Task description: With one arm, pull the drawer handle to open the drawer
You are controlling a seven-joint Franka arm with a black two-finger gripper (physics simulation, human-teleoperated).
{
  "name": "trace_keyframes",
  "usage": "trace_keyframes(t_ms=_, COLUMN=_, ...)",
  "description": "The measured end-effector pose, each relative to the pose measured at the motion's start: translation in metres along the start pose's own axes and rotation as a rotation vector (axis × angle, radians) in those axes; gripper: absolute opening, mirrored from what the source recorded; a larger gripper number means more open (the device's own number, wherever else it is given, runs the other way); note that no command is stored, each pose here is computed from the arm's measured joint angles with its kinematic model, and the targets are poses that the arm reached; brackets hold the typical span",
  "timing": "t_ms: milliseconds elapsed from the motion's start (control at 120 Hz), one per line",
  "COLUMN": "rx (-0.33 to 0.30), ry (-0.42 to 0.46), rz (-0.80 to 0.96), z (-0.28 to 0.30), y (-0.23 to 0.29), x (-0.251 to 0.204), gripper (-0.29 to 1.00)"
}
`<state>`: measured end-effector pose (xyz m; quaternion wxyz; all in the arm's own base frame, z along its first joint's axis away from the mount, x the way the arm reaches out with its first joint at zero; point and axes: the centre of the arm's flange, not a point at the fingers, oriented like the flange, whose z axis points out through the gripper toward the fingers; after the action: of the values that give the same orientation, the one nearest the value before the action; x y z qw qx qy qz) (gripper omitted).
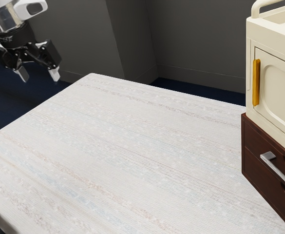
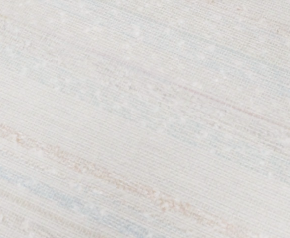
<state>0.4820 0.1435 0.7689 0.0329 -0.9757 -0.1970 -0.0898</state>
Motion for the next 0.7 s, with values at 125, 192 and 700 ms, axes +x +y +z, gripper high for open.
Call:
trace_keyframes(t_ms=125, rx=-0.005, ry=0.001, rz=0.037, z=0.000, y=0.020, x=-0.001, gripper=0.70)
trace_keyframes(t_ms=192, rx=-0.008, ry=-0.004, rz=0.056, z=0.002, y=0.031, x=-0.002, gripper=0.70)
trace_keyframes(t_ms=700, rx=-0.010, ry=-0.027, rz=0.199, z=0.012, y=0.070, x=-0.009, gripper=0.70)
